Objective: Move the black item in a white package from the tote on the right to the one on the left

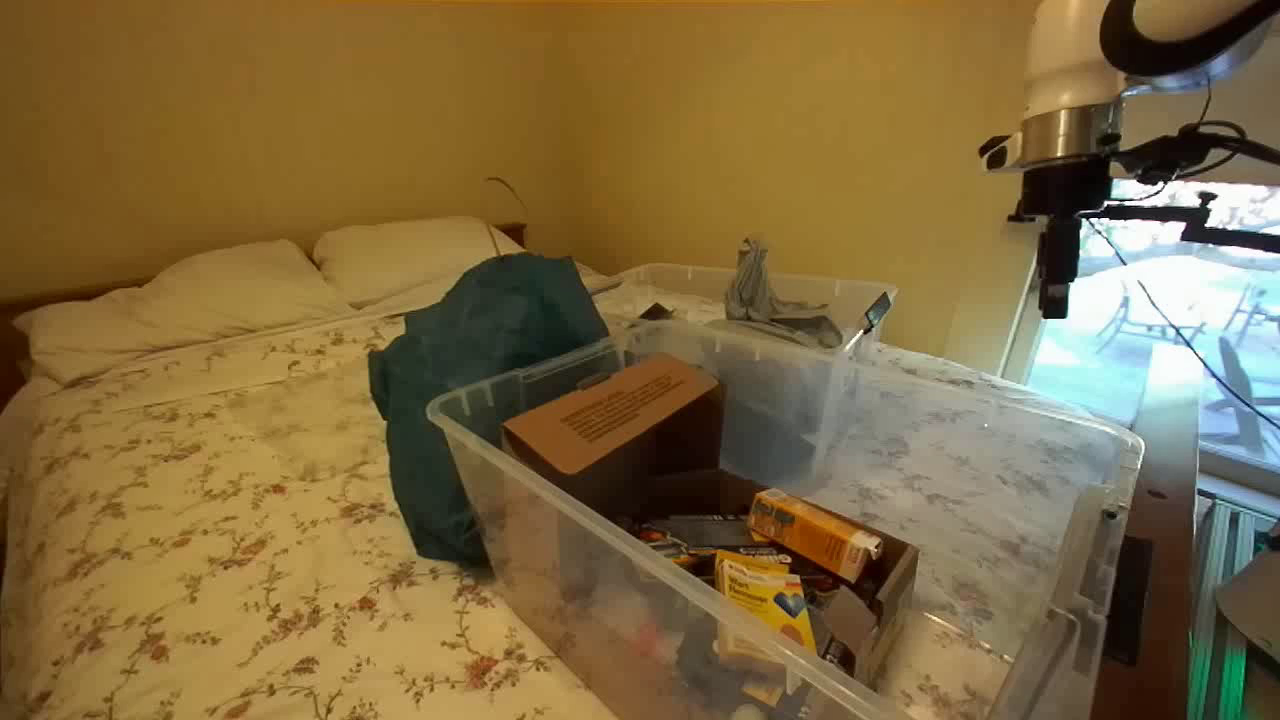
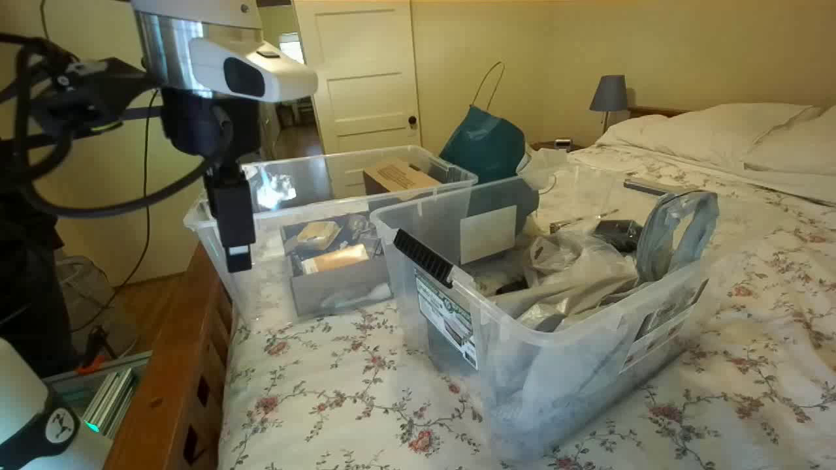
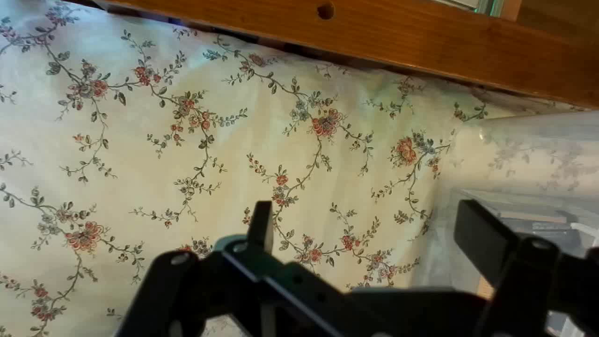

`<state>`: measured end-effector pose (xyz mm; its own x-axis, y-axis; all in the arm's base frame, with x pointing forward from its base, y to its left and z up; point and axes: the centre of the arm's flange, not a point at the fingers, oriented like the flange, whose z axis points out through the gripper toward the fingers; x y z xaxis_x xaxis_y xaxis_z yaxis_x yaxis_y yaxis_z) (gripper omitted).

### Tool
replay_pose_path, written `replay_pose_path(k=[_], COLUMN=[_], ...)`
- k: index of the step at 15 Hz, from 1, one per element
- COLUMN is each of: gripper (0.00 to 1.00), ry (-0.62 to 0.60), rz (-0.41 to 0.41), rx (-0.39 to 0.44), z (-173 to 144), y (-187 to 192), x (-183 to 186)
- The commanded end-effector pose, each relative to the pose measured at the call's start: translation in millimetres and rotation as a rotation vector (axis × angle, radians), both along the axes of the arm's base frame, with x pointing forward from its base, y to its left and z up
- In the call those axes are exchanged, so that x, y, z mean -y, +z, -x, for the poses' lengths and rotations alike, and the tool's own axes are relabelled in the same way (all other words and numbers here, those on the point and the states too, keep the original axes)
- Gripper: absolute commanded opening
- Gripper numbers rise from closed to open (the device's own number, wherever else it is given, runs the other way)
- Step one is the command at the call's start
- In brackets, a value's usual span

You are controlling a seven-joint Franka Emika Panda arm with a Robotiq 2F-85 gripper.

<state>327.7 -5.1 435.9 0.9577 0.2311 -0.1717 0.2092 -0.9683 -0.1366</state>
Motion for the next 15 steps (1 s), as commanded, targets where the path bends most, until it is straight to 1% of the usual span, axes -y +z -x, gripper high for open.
replay_pose_path(k=[1, 3, 4, 5, 7, 9, 11, 15], gripper=[1.0, 1.0, 1.0, 1.0, 1.0, 1.0, 1.0, 1.0], ry=[0.0, 0.0, 0.012, 0.042, 0.095, 0.163, 0.244, 0.412], rz=[0.0, 0.0, -0.005, 0.011, 0.042, 0.086, 0.147, 0.281], rx=[0.0, 0.0, 0.062, 0.14, 0.25, 0.34, 0.411, 0.498], z=[0, 0, -7, -17, -43, -69, -98, -161], y=[0, 0, 2, 7, 21, 33, 47, 60], x=[0, 0, 0, -1, -4, -7, -16, -52])
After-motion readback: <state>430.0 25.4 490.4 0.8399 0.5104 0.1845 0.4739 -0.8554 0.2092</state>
